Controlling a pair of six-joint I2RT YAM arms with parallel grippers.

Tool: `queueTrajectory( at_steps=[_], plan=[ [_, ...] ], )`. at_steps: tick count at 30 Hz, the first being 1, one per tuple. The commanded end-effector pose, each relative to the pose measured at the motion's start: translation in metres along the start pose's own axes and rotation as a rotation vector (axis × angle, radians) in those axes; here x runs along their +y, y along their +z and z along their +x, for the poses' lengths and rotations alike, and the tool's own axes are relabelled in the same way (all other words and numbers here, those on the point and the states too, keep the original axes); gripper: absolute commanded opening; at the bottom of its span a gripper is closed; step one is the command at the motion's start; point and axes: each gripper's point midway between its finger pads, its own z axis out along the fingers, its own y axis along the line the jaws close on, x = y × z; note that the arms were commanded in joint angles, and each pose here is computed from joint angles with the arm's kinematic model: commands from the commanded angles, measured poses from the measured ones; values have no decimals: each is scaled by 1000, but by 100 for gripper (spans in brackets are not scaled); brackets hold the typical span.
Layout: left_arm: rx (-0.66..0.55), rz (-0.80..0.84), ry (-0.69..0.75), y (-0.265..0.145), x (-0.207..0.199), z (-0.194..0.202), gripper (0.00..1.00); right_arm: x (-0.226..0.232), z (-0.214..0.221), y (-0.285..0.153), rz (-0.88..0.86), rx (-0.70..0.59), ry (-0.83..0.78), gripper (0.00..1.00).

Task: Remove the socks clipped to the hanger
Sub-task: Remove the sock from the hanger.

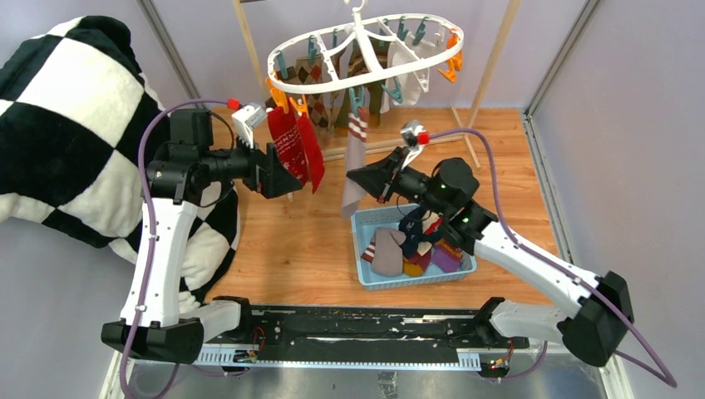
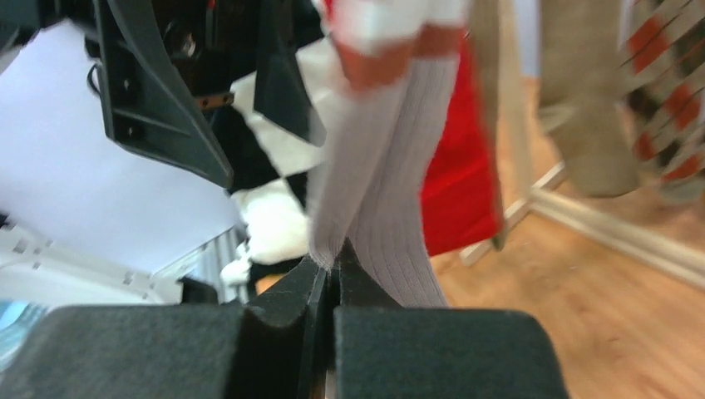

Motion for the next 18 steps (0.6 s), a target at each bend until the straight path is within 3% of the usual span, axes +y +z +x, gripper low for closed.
queueTrajectory(
  at_steps=[1, 18],
  plan=[
    [47, 150, 23, 11, -26, 11, 99, 43, 9, 5, -253, 88, 121, 0],
    [151, 295, 93, 43, -50, 23, 98, 79, -7, 21, -471, 16, 345, 2]
  ],
)
